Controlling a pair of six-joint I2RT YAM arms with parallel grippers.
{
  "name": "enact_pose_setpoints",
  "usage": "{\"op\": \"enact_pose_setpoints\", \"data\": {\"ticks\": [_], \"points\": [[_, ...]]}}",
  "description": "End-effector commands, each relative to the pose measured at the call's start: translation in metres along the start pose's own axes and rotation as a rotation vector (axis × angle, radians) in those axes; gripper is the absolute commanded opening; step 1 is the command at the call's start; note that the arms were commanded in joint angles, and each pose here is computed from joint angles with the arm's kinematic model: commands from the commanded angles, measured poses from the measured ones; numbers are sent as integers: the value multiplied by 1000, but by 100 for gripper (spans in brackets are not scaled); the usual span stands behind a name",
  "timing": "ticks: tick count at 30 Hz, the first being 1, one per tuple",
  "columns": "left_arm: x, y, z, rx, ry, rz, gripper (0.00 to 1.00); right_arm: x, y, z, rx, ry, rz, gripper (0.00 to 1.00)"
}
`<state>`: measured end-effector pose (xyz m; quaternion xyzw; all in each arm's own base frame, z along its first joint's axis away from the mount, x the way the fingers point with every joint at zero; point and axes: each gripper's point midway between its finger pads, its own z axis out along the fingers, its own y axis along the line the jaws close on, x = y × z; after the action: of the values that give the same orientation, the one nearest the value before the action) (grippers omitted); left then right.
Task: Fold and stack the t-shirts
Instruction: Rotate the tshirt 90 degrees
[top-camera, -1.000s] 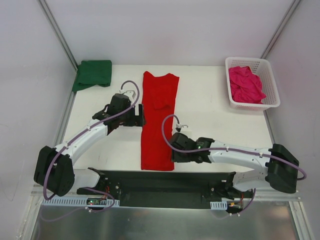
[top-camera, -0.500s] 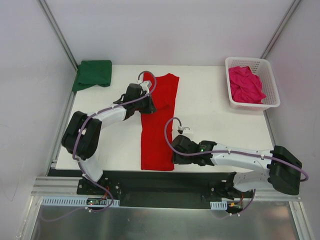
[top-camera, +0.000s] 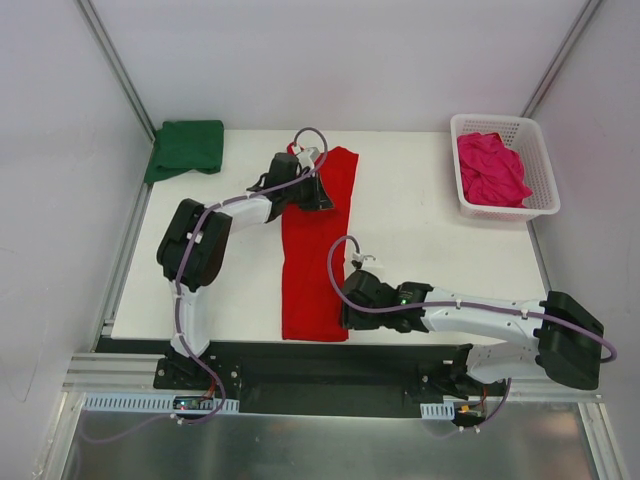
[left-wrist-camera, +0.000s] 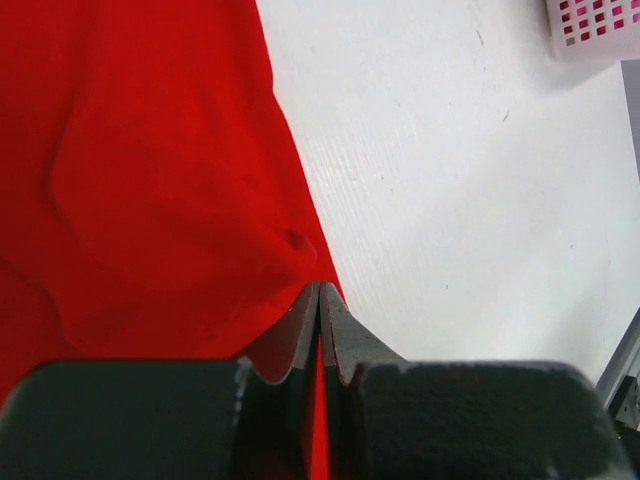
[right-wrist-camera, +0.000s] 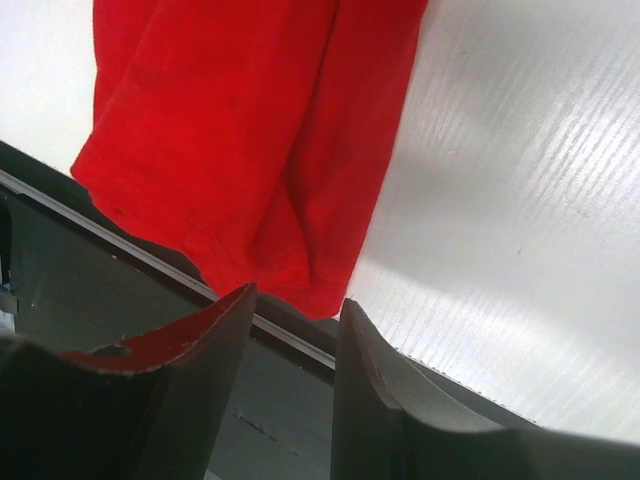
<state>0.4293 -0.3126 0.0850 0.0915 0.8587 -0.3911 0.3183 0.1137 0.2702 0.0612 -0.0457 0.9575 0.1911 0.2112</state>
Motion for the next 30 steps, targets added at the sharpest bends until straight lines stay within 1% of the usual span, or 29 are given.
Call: {"op": "enact_pose_setpoints", "data": {"ticks": [1, 8, 19, 23, 25, 26, 28, 29, 30], "points": [[-13, -11, 9, 47, -4, 13, 0, -11, 32, -11, -100, -22, -24, 42], [-7, -5, 12, 34, 12, -2, 0, -4, 47, -6, -146, 13, -69, 42], [0, 8, 19, -11, 58, -27, 0, 9, 53, 7, -137, 68, -106, 41], [2, 9, 21, -12, 63, -32, 0, 11, 50, 9, -124, 73, -110, 35], [1, 9, 21, -14, 60, -29, 0, 12, 48, 10, -118, 78, -109, 28], [1, 10, 21, -16, 61, -29, 0, 13, 49, 10, -118, 78, -108, 21], [3, 13, 22, -22, 67, -30, 0, 13, 48, 9, -114, 81, -105, 16], [3, 13, 22, -22, 67, -30, 0, 13, 48, 8, -114, 78, -105, 11], [3, 13, 22, -23, 68, -32, 0, 12, 46, 6, -107, 79, -105, 10]]}}
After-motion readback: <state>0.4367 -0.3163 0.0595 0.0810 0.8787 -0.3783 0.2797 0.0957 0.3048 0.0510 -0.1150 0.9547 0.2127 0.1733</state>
